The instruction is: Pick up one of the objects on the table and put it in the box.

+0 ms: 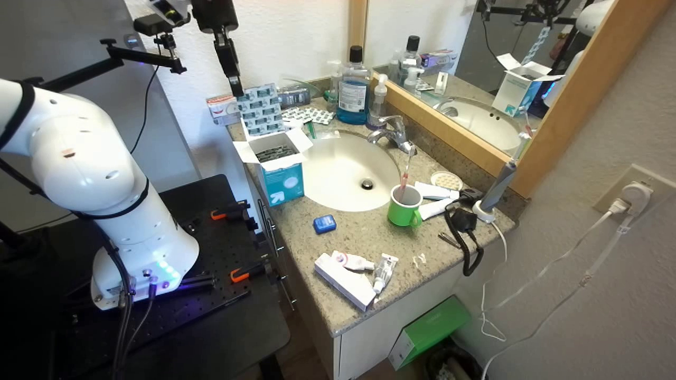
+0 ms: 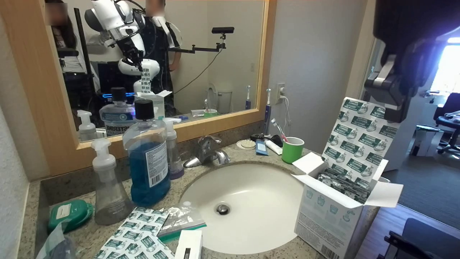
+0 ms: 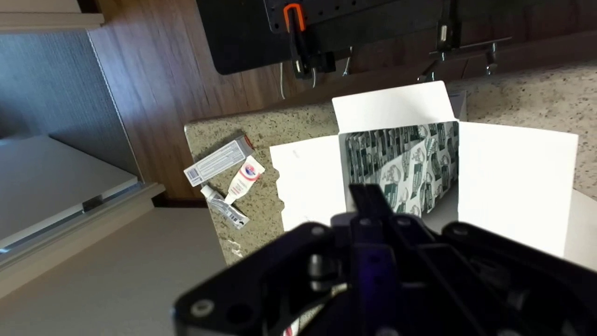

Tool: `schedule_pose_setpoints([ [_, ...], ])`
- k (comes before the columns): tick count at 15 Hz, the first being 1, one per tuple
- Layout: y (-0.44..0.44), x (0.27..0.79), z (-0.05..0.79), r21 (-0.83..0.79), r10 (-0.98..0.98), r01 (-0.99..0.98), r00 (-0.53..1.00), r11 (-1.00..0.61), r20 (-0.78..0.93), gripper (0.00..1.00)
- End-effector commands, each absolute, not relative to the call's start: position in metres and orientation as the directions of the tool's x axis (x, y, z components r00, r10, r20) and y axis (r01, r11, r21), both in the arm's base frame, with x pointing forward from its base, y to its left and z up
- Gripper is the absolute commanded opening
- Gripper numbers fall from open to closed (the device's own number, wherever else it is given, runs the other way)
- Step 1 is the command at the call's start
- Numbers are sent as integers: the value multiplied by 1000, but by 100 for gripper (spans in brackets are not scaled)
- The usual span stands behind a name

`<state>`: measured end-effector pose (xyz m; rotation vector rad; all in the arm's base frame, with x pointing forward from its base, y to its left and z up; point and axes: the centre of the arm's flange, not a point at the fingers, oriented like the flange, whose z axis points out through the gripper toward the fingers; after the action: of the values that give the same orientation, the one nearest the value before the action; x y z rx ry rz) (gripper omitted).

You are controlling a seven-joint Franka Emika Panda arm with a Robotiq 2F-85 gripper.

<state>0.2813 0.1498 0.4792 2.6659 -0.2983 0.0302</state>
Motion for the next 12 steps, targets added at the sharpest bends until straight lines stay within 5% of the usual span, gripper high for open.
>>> schedule_pose_setpoints([
  [1,152,286,463,434,-176,-186,982,-881,63,1],
  [12,161,307,432,425,-117,-113,993,-898,17,1],
])
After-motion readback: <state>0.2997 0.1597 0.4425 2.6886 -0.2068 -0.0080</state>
